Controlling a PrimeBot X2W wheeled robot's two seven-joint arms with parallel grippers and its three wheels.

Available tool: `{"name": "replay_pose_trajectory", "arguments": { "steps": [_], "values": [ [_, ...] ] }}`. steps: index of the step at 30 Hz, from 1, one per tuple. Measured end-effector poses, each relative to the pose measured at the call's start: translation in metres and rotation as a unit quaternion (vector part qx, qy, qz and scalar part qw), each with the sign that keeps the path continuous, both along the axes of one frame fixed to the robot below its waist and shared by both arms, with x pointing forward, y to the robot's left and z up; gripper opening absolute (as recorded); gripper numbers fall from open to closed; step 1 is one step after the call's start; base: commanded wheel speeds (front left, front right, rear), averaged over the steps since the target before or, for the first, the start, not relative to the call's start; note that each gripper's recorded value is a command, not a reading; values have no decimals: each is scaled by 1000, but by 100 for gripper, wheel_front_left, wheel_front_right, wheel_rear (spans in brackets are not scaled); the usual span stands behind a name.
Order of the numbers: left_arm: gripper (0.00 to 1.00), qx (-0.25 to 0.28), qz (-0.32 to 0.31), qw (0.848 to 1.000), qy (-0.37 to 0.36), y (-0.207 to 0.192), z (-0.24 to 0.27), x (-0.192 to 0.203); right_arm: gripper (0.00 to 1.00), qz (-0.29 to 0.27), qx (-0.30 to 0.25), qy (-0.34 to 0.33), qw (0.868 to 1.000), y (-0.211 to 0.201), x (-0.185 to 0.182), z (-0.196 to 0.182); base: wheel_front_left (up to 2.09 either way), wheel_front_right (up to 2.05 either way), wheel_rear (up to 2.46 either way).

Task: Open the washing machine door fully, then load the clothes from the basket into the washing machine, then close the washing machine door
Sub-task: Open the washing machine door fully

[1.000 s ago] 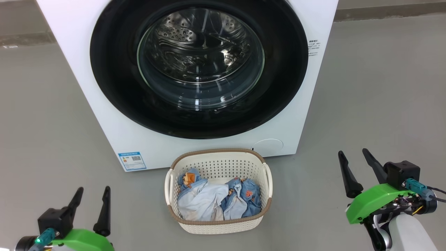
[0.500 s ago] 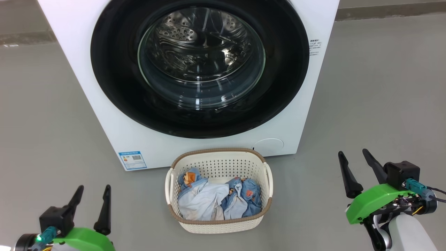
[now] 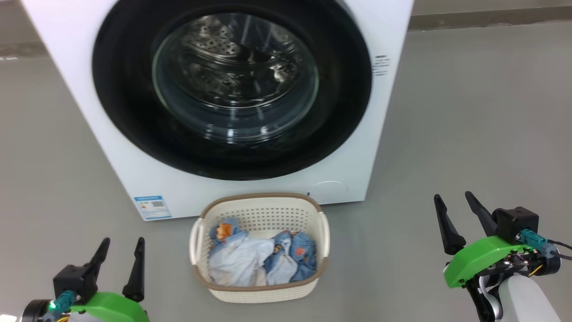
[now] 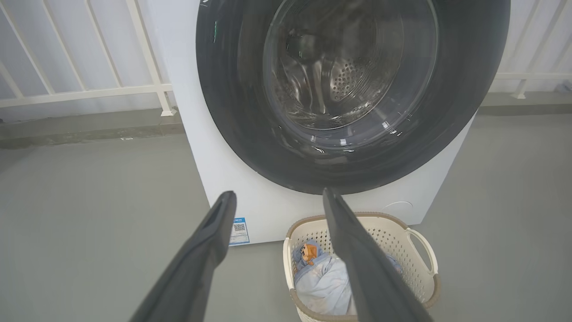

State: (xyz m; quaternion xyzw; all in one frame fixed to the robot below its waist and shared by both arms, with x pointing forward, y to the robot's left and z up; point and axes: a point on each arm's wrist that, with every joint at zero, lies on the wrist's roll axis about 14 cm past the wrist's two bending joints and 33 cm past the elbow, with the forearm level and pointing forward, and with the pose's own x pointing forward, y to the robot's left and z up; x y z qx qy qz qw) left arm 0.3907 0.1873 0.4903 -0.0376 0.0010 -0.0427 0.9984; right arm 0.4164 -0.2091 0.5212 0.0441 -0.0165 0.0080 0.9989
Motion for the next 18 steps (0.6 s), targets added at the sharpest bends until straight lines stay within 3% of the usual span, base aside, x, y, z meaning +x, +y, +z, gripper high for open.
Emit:
{"name": "replay_pose_trajectory", "arguments": {
  "steps": [10,18],
  "values": [
    [100,-8,-1,1000,5,-3,-3,0,100,-3,1,1,1000,-2,1,-1,119,119,-238],
    [100,-13,-6,1000,4,-6,-3,1,100,-5,2,4,1000,-3,2,-3,67,67,-133]
  ]
}}
